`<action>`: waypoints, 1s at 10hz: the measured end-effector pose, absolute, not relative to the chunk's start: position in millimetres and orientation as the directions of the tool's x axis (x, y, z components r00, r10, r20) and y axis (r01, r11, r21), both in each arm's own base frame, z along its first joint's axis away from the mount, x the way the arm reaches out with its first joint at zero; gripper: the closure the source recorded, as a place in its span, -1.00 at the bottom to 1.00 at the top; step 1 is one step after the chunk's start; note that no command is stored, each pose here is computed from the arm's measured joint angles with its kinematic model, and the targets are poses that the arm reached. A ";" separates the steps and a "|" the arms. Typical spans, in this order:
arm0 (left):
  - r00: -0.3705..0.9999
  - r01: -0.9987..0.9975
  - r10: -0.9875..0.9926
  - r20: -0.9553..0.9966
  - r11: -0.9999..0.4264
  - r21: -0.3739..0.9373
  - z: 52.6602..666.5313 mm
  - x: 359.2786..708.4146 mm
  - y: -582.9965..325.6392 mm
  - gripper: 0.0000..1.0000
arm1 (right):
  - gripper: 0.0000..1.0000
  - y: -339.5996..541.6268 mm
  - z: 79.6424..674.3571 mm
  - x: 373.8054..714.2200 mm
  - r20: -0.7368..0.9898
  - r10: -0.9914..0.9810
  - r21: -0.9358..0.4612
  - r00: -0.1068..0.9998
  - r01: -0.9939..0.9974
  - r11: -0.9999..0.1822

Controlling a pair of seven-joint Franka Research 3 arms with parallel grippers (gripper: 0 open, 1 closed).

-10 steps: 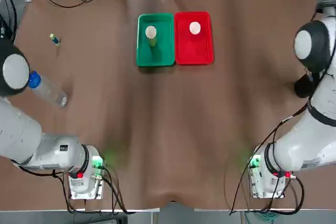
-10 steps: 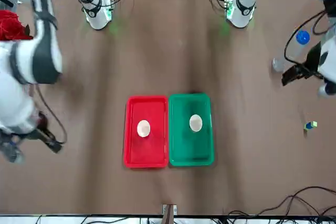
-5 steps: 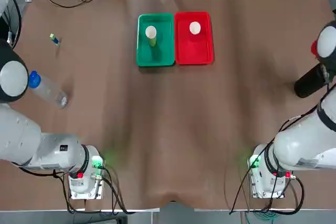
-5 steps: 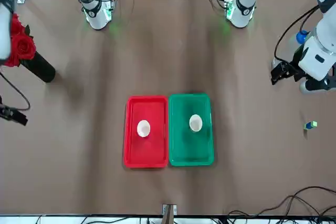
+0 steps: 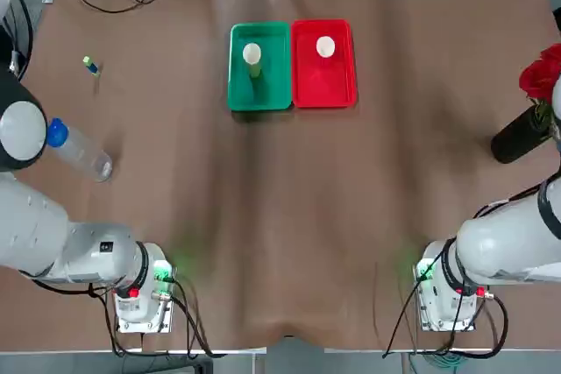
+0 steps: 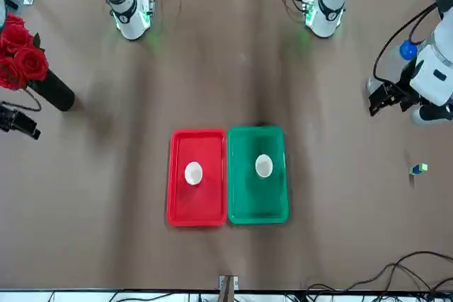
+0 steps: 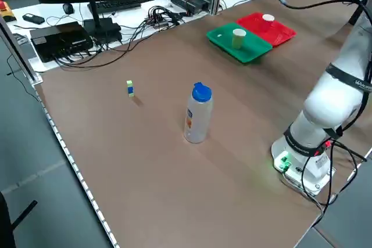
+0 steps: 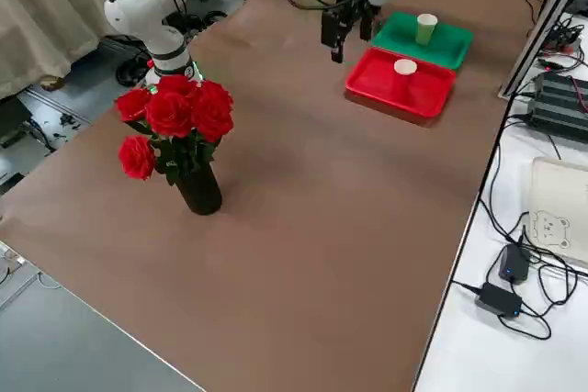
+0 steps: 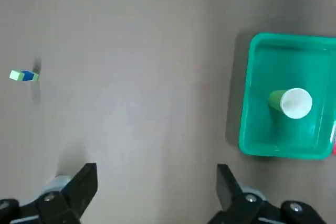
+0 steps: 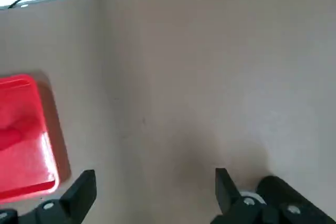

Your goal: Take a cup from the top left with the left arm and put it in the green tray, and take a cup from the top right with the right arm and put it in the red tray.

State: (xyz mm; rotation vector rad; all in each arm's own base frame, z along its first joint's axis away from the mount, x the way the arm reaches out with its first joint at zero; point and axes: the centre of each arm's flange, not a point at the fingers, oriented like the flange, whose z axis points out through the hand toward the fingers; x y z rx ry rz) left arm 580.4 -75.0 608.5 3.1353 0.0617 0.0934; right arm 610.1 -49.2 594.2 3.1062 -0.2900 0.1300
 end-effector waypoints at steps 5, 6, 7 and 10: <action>0.999 -0.027 -0.027 0.037 -1.000 0.000 614.7 576.8 -73.6 -1.00 | -1.00 -42.1 635.7 579.6 0.115 -0.178 -0.004 0.977 -0.179 -0.984; 0.999 -0.028 -0.028 0.037 -1.000 0.000 614.6 576.8 -73.6 -1.00 | -1.00 -42.2 643.5 573.8 0.108 -0.181 -0.010 0.978 -0.181 -0.983; 0.999 -0.028 -0.028 0.037 -1.000 0.000 614.6 576.8 -73.5 -1.00 | -1.00 -42.0 647.5 569.8 0.100 -0.181 -0.011 0.978 -0.181 -0.983; 0.999 -0.027 -0.027 0.037 -1.000 0.000 614.6 577.0 -72.3 -1.00 | -1.00 -41.0 647.5 563.6 0.059 -0.179 -0.008 0.982 -0.179 -0.984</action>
